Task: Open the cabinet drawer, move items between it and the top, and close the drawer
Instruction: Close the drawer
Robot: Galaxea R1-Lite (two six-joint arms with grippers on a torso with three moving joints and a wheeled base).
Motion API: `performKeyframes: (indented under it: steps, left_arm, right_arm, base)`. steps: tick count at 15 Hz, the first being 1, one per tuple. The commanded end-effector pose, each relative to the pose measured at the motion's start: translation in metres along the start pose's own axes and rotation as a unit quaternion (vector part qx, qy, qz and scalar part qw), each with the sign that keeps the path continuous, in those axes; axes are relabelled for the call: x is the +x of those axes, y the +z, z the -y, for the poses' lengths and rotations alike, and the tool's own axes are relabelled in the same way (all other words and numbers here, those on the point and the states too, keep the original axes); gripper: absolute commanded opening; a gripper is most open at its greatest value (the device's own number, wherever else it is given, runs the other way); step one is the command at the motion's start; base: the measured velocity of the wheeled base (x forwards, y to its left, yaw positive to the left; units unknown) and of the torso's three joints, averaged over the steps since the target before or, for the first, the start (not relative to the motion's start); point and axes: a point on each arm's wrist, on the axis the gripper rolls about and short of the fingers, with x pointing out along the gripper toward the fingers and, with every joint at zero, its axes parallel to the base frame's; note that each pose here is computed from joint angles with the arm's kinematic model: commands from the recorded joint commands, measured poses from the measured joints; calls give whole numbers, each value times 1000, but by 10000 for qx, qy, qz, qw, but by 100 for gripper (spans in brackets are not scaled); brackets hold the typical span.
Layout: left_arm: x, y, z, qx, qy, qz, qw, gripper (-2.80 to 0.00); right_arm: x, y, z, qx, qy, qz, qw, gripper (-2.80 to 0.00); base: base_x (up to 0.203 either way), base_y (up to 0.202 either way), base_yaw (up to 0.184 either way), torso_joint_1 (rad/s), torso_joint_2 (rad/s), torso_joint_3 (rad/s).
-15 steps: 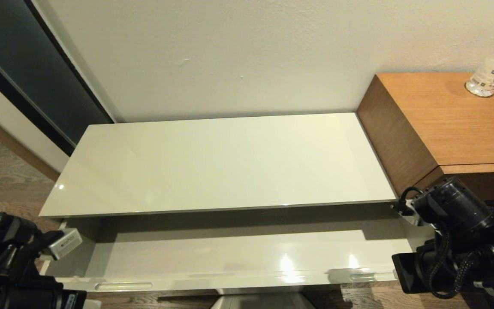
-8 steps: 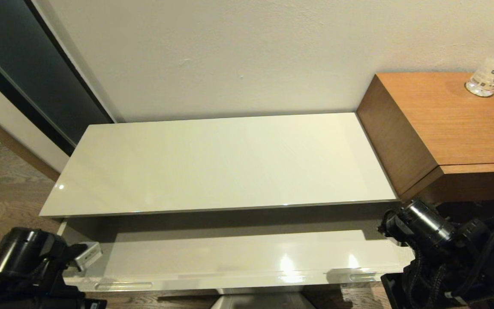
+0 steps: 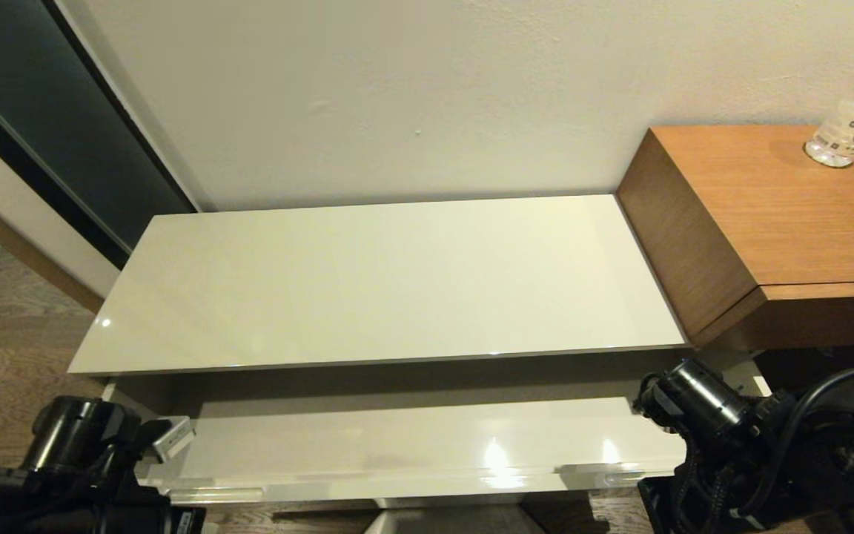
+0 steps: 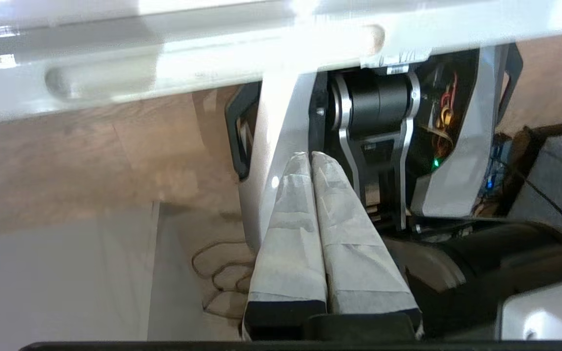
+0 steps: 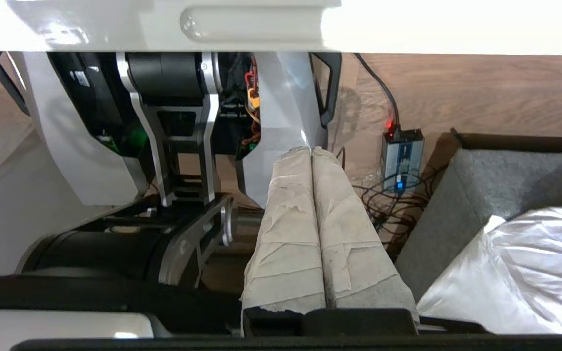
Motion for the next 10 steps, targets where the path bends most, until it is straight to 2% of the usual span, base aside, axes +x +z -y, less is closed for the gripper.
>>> performKeyframes:
  steps: [1,6,10]
  left_arm:
    - [6,-2,-1,-47,-3,-162,9999,-280]
    - [9,-1,-2,-58,-9,-191,9998,-280]
    - [9,3,-2,-47,-11,-152,9999,-280]
  right_arm:
    - [9,-1,-1,-10,-75,-148,9999,-280]
    - [28,2,-5,-12,-124,-256,9996,-280]
    - [38,11,-10,115,16,71,9999,-280]
  base:
    - [0,0,0,0,0,0]
    - [0,0,0,0,0,0]
    - [0,0,0,0,0,0]
